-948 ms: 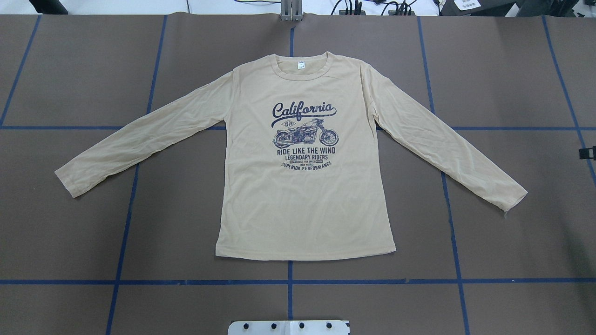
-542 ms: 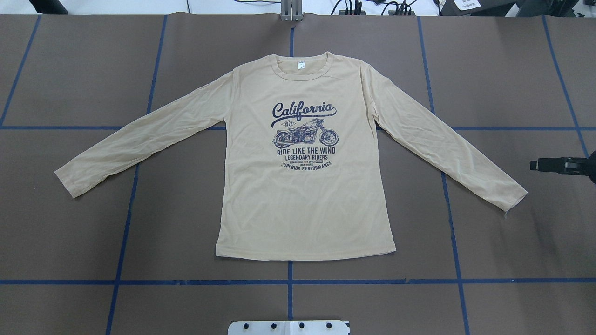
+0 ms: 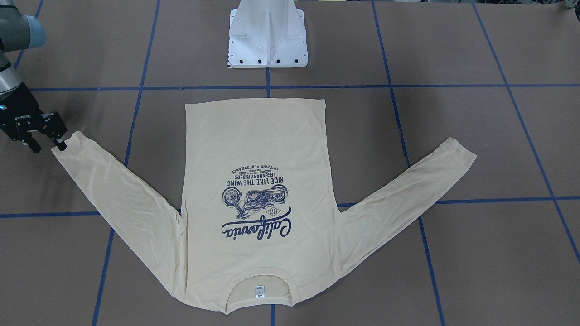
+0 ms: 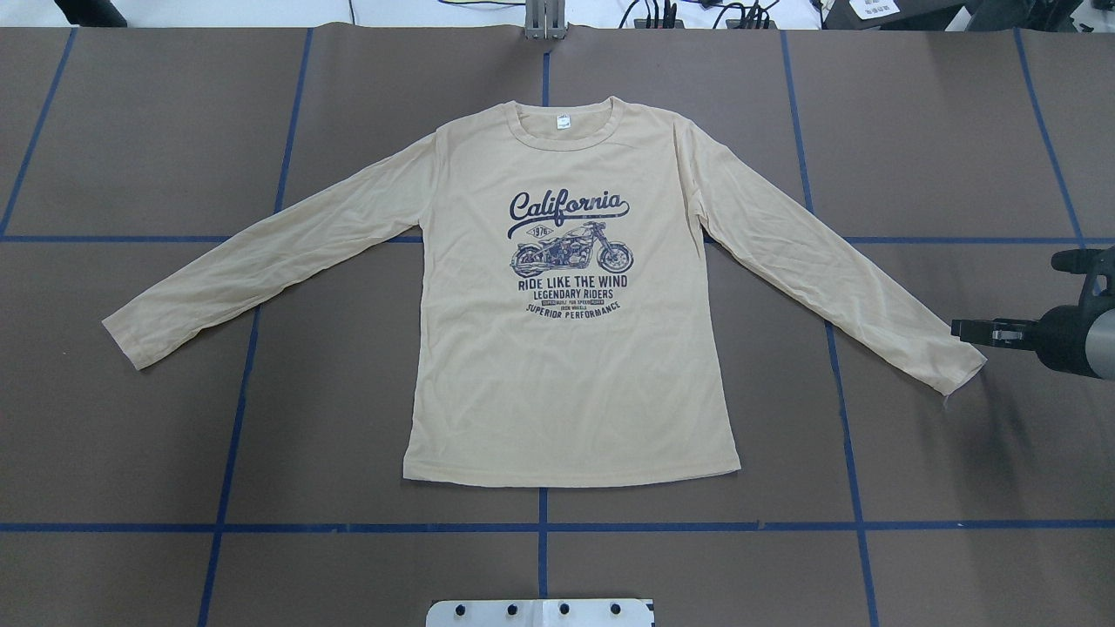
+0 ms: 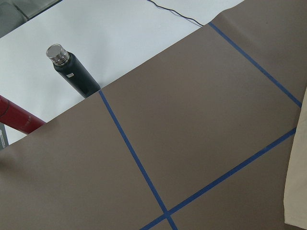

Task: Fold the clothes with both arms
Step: 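Lower the right gripper to the cuff of the sleeve nearest it and grasp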

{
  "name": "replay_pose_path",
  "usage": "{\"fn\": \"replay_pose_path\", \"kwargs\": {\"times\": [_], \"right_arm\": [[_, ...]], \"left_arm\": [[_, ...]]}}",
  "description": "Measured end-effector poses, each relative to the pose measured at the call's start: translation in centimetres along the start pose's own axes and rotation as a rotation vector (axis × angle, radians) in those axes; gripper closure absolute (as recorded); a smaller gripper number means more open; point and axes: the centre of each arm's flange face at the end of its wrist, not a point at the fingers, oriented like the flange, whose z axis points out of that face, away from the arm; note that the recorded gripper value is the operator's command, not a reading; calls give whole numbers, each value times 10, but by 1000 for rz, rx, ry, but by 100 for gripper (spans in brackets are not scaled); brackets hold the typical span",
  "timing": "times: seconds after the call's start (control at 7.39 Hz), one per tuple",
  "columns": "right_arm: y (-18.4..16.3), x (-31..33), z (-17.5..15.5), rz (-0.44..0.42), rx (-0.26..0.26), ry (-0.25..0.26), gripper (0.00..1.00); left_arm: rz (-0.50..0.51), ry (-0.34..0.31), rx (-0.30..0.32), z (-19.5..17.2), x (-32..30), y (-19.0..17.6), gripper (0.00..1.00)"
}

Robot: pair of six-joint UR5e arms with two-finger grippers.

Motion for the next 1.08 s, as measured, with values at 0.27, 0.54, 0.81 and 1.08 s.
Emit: {"fn": "replay_pose_path", "kwargs": {"times": [0.27, 0.54, 0.81, 1.08], "right_arm": [[14, 4, 12, -27, 13, 37, 36], [24, 10, 15, -40, 7, 59, 42], [30, 10, 17, -48, 3, 65, 43], [33, 10, 19, -52, 1, 69, 51]], "left_arm": [[0, 1, -1, 0, 0, 1, 0], [-1, 0, -2, 0, 0, 2, 0], [-2, 0, -2, 0, 0, 2, 0], [-2, 0, -2, 0, 0, 2, 0]]}}
